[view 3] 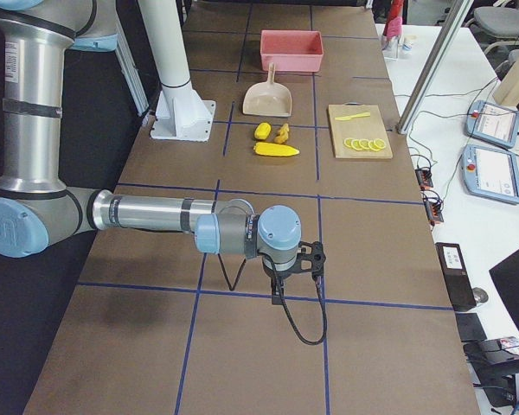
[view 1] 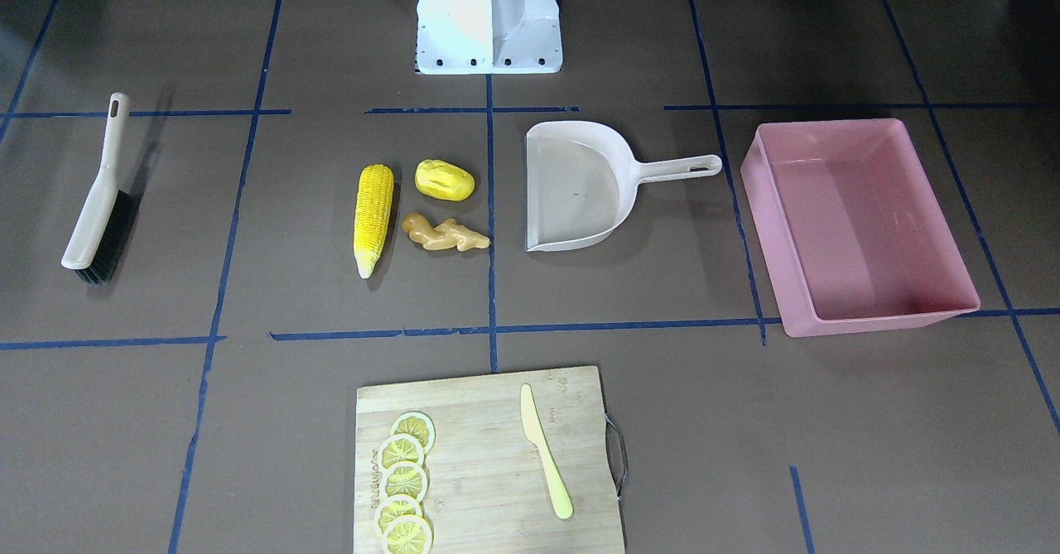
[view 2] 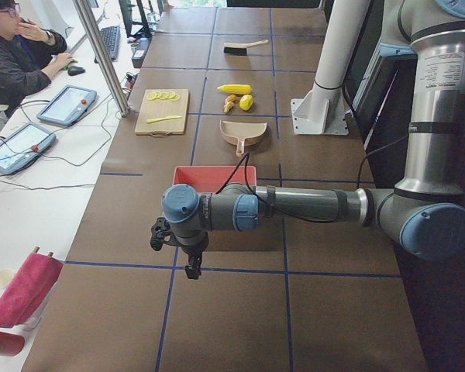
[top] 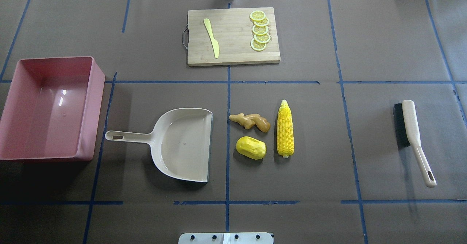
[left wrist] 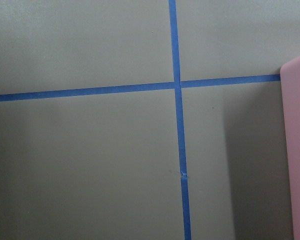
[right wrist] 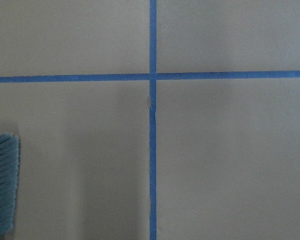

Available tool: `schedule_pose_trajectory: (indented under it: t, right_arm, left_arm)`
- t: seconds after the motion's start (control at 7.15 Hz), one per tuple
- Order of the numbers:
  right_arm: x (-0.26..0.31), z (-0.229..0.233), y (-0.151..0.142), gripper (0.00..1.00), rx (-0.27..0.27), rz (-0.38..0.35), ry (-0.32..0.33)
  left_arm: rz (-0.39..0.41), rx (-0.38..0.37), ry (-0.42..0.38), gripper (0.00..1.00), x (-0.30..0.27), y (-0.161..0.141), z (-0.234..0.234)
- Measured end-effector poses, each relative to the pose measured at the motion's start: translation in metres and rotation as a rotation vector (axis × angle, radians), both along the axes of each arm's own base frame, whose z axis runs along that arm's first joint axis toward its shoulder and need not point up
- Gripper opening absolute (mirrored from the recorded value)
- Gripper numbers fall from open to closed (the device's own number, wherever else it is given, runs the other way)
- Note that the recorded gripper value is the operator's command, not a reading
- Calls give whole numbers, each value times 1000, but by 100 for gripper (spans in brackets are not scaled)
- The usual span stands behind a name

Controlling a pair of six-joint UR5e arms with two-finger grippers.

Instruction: Sweep and dump trash into bin

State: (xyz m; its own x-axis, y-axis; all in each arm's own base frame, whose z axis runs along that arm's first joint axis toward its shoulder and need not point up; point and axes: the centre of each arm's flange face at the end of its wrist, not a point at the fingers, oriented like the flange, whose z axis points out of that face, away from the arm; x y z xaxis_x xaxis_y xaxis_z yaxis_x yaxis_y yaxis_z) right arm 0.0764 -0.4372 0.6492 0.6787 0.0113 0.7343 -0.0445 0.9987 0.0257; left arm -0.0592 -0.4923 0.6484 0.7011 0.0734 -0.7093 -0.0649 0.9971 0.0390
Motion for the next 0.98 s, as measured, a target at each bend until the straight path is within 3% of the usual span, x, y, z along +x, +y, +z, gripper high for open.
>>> schedule_pose_trajectory:
  t: [0.98]
  right_arm:
    - [-1,-2,-1,100,2,2,-6]
  left_arm:
    - [2,14,1,100,0,0,-1]
